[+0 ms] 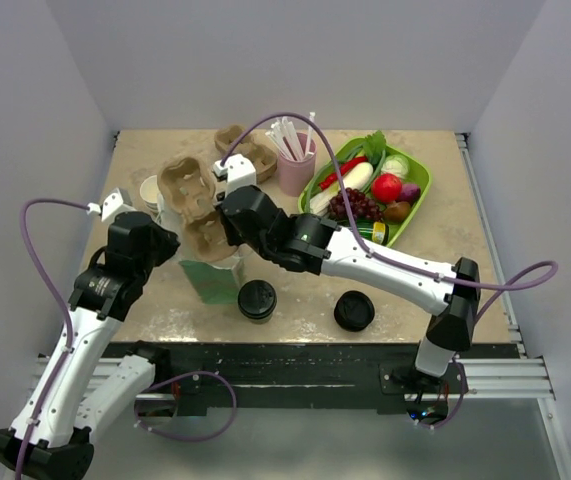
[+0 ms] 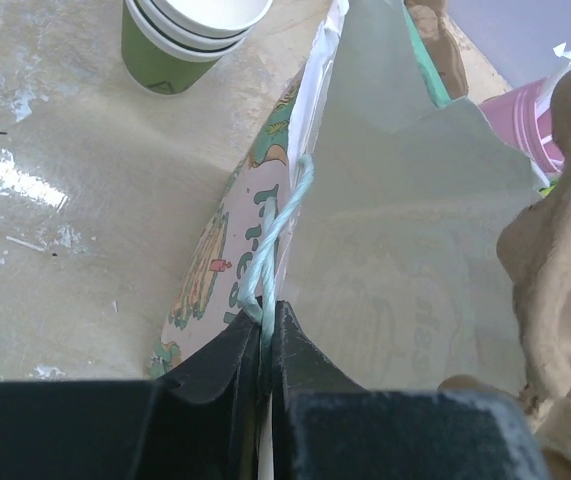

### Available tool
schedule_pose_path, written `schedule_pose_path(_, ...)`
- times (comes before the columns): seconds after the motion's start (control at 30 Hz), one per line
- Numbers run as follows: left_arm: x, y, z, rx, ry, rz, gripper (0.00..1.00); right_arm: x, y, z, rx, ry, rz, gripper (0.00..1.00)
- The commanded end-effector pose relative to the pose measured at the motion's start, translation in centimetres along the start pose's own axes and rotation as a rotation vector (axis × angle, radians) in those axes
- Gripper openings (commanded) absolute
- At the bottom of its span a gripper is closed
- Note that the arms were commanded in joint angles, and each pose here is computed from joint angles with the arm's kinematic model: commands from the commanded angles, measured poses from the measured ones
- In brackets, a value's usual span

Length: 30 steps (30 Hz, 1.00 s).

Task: Pack the takeout coffee

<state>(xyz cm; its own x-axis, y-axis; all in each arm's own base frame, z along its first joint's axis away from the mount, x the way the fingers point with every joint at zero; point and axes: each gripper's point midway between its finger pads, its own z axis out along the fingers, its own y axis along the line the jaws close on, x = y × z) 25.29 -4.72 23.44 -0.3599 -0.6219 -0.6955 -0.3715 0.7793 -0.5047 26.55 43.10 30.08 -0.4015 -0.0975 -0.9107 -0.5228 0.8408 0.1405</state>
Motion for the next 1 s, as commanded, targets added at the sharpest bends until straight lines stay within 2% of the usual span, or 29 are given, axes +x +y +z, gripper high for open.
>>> schedule_pose_path(0.0,0.0,0.9,0.0,-0.040,-0.007,-0.028,0.07,0.9,-0.2,-1.3,0.050,0.008,0.006,0.00)
schedule_pose_path(0.17,0.4,0.6,0.0,-0.015,0.005,-0.030,0.07,2.7,-0.1,-0.7,0.101,0.004,0.055,0.03)
schedule_pose_path(0.27,0.8,0.4,-0.2,0.006,0.022,-0.022,0.07,2.5,-0.9,-0.3,0.171,-0.045,0.093,0.02)
schedule_pose_path(0.43,0.9,0.7,-0.4,0.007,0.023,-0.016,0.07,3.4,-0.7,0.0,0.155,-0.055,0.115,0.05)
schedule_pose_path(0.47,0.9,0.7,-0.4,0.003,0.020,-0.015,0.07,3.6,-0.6,-0.1,0.145,-0.048,0.110,0.11)
schedule_pose_path(0.57,0.9,0.8,-0.4,0.000,0.021,-0.010,0.07,3.9,-0.5,-0.3,0.127,-0.029,0.089,0.18)
schedule_pose_path(0.7,0.8,0.6,-0.4,0.008,0.023,0.000,0.07,4.1,1.0,-0.9,0.031,0.003,0.059,0.41)
schedule_pose_path(0.8,0.8,0.7,-0.4,0.006,0.020,0.006,0.08,3.4,1.3,-1.6,0.001,-0.006,0.055,0.47)
schedule_pose_path(0.97,0.8,0.7,-0.5,0.013,0.024,0.029,0.08,1.0,1.0,-2.6,-0.005,-0.067,0.027,0.61)
